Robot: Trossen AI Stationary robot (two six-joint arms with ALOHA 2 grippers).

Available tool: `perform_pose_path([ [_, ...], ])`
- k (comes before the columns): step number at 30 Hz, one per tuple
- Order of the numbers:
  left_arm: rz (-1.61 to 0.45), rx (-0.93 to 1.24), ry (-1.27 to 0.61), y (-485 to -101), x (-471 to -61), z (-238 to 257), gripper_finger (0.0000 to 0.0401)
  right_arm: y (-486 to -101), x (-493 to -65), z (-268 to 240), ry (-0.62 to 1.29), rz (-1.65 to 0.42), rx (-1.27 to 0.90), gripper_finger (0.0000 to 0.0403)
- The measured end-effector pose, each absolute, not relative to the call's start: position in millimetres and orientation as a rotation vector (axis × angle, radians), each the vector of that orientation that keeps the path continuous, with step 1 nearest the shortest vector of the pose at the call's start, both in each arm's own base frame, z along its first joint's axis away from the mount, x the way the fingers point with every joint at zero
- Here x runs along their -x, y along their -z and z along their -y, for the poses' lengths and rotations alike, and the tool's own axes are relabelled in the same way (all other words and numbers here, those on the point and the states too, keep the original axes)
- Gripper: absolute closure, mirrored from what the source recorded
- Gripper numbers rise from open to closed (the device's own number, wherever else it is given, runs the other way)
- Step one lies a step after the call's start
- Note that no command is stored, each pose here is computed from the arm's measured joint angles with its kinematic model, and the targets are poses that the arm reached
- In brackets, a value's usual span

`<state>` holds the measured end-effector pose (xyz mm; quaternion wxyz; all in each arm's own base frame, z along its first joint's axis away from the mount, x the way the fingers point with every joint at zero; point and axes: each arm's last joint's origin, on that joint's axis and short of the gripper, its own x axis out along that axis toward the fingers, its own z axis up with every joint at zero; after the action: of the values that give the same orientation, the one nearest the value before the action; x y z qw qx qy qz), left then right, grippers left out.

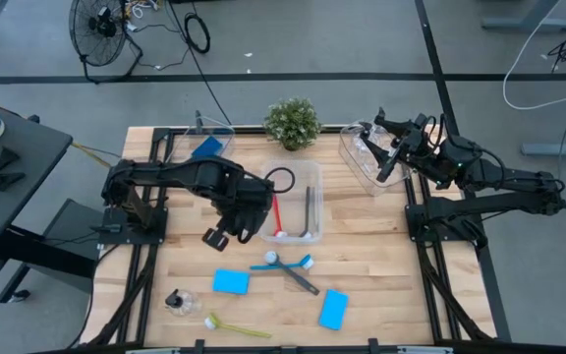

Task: Pick & Place Kitchen Sink Supplies
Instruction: Put the blue sponge in the left transparent bin

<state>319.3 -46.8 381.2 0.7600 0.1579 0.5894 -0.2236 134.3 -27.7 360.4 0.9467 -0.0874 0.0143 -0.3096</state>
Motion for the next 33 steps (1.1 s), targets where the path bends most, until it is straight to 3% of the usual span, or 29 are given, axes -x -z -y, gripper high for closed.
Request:
perform_pose_path([
  [18,-1.295,-0.304,0.490,-382,-309,60,0.0318,-360,-134,28,0.630,-0.022,0.153,0.0111],
  [33,-1.404,-0.190,0.433,-332,-259,54,0.0318,-360,-134,28,0.629,-0.022,0.153,0.0111],
])
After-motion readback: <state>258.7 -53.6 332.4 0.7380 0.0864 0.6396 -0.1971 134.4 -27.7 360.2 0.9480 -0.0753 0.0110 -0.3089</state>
